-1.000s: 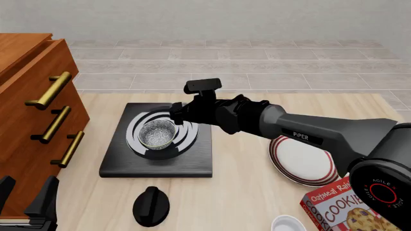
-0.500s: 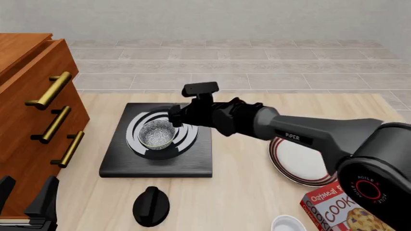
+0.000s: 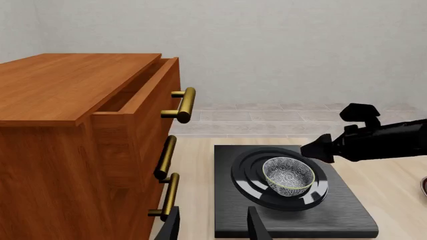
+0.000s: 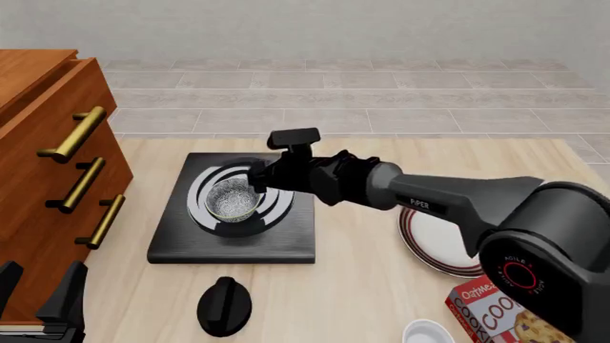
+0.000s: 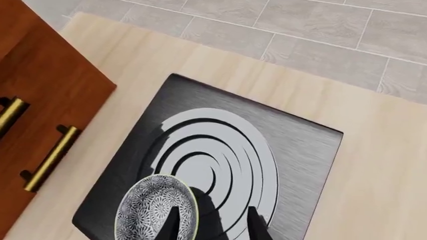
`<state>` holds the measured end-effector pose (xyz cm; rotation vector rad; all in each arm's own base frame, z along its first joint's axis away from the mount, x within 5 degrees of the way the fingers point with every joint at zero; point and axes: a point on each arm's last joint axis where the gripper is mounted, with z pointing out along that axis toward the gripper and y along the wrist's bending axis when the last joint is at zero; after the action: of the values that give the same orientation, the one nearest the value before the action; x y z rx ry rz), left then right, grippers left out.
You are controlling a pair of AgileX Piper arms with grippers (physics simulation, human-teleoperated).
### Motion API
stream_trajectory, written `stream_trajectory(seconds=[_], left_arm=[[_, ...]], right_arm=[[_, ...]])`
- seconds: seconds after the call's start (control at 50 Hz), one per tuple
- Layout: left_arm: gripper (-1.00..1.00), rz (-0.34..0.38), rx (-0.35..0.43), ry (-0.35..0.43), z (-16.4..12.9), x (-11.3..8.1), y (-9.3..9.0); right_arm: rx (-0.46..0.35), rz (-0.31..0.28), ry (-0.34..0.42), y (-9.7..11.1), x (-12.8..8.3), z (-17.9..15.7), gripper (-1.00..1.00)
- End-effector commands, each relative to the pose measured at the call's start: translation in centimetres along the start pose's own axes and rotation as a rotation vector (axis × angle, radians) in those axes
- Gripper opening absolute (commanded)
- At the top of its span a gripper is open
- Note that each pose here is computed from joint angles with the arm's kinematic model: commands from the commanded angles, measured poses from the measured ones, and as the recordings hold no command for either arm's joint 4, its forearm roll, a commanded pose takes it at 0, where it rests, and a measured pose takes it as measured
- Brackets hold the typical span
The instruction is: Pick the akita bowl on the stove and place it on the plate.
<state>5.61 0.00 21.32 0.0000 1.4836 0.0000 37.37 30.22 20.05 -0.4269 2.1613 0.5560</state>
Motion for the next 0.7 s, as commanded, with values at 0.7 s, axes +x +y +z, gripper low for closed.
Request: stream_trajectory(seconds=[0.7], left_arm=[[1.00,0.000,0.000,0.000,0.0,0.0,0.0]], right_arm=[[-0.002,0.013,0.039,0.1,2.6,2.6,1.00]])
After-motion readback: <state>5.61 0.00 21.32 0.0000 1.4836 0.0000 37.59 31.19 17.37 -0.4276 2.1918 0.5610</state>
